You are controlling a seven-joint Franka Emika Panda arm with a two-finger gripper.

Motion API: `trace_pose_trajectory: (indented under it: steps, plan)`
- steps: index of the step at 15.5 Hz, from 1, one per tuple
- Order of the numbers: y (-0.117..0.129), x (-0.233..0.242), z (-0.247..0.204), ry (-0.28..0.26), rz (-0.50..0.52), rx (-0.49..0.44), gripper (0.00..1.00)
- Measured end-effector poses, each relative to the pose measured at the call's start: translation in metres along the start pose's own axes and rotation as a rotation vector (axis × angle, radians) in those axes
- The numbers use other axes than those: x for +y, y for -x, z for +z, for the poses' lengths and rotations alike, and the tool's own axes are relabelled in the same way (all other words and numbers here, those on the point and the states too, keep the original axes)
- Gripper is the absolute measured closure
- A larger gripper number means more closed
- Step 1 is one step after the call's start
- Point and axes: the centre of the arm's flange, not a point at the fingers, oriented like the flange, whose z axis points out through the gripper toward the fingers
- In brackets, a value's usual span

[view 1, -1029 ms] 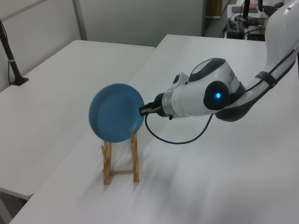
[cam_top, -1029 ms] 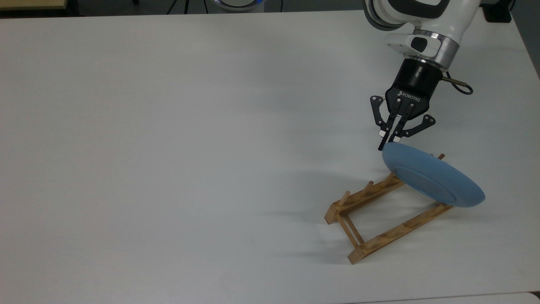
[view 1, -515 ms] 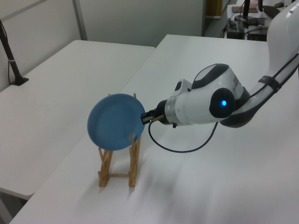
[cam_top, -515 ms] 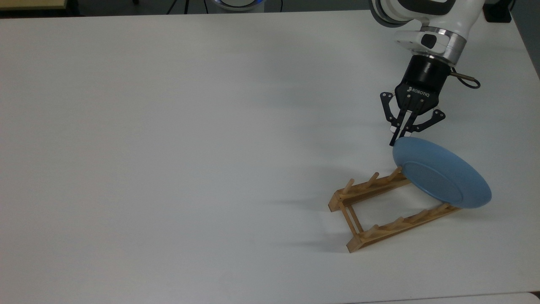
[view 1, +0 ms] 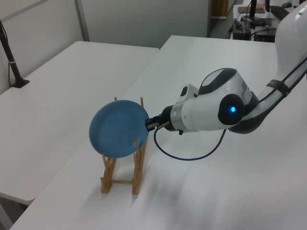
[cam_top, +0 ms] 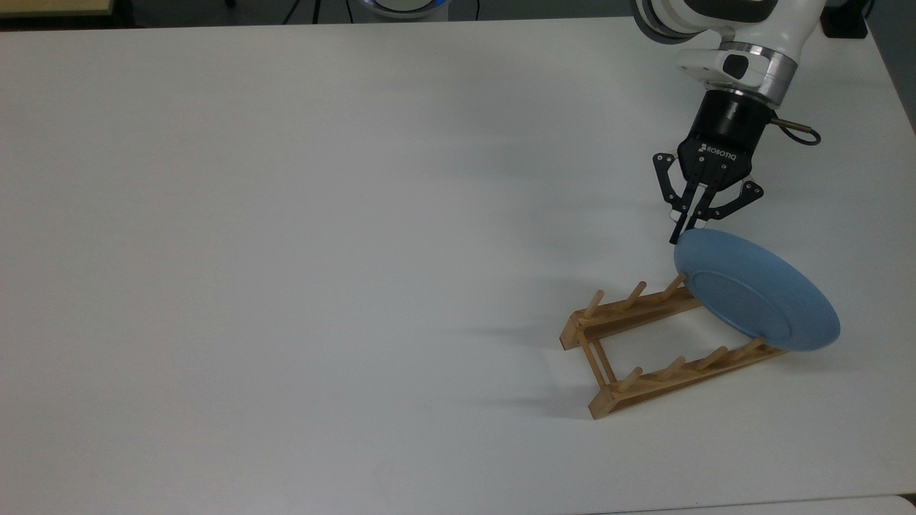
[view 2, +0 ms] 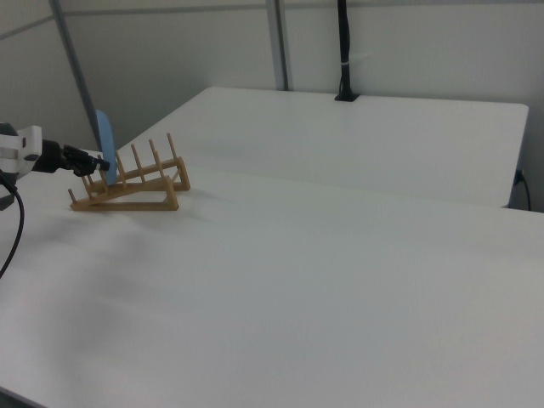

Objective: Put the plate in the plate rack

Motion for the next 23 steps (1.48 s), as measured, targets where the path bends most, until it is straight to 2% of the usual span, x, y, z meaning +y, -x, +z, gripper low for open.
trace_pose_trajectory:
  steps: [9, 18, 23]
  plan:
    - [-0.006, 0.003, 0.004, 0.006, 0.077, 0.004, 0.95]
    - [-0.045, 0.010, -0.001, 0.006, 0.185, 0.039, 0.95]
    - [-0.048, 0.016, 0.000, 0.067, 0.249, 0.067, 0.95]
